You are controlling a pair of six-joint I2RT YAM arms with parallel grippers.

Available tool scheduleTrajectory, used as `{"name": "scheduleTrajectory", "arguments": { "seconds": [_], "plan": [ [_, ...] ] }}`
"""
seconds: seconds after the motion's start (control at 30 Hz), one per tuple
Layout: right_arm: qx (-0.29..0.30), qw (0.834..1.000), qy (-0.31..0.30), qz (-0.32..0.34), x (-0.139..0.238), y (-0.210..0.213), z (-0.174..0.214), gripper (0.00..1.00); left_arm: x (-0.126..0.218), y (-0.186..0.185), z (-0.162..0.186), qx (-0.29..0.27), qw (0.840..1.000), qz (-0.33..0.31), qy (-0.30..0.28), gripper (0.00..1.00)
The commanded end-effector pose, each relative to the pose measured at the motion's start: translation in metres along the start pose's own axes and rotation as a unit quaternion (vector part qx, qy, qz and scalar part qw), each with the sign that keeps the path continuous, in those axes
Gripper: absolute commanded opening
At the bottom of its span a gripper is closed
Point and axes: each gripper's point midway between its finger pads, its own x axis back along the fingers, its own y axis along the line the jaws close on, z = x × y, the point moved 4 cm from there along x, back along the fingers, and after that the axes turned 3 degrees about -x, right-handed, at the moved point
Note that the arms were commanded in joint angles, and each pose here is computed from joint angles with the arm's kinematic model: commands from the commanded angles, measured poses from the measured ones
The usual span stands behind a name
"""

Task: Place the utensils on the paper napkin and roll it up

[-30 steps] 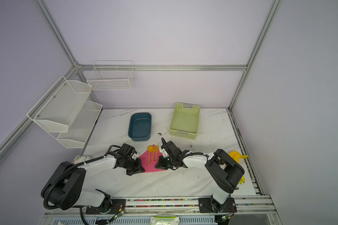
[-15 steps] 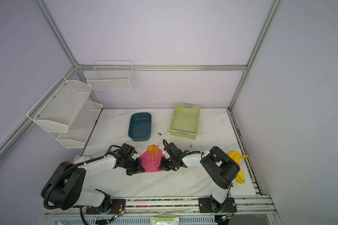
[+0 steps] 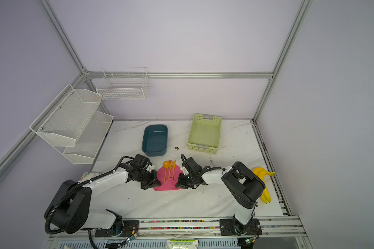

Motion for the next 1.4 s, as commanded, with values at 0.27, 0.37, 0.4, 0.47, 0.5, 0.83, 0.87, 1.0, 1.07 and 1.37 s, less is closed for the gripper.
{"name": "scheduleTrajectory", "arguments": {
  "seconds": [0.27, 0.37, 0.4, 0.47, 0.5, 0.83, 0.87, 1.0, 1.07, 1.37],
  "plan": [
    [-0.011, 1.000, -0.005, 0.023, 0.000, -0.014, -0.001, 0.02, -0.013, -0.059, -0.019, -0.066, 0.998, 0.020, 0.006, 0.00],
    [-0.008, 1.000, -0.007, 0.023, 0.001, -0.012, -0.002, 0.02, -0.020, -0.059, -0.023, -0.069, 0.997, 0.017, 0.012, 0.00],
    [-0.007, 1.000, -0.007, 0.023, 0.002, -0.011, -0.002, 0.02, -0.022, -0.059, -0.024, -0.070, 0.997, 0.015, 0.014, 0.00],
    [-0.006, 1.000, -0.007, 0.023, 0.002, -0.010, -0.002, 0.02, -0.027, -0.058, -0.026, -0.072, 0.997, 0.014, 0.019, 0.00],
    [-0.005, 1.000, -0.007, 0.023, 0.003, -0.010, -0.002, 0.02, -0.028, -0.057, -0.027, -0.072, 0.997, 0.013, 0.020, 0.00],
    [0.013, 1.000, -0.011, 0.011, 0.016, 0.006, -0.003, 0.06, -0.035, -0.051, -0.026, -0.066, 0.997, 0.002, 0.026, 0.00],
    [0.016, 1.000, -0.009, 0.000, 0.019, 0.011, -0.002, 0.07, -0.036, -0.050, -0.026, -0.066, 0.997, 0.001, 0.027, 0.00],
    [0.029, 0.998, 0.020, -0.050, 0.021, 0.024, 0.008, 0.09, -0.037, -0.047, -0.025, -0.063, 0.998, -0.003, 0.029, 0.00],
    [0.033, 0.998, 0.032, -0.053, 0.019, 0.023, 0.011, 0.10, -0.037, -0.046, -0.024, -0.062, 0.998, -0.004, 0.030, 0.00],
    [0.032, 0.997, 0.052, -0.052, 0.005, 0.017, 0.013, 0.09, -0.037, -0.045, -0.024, -0.059, 0.998, -0.006, 0.029, 0.00]
  ]
}}
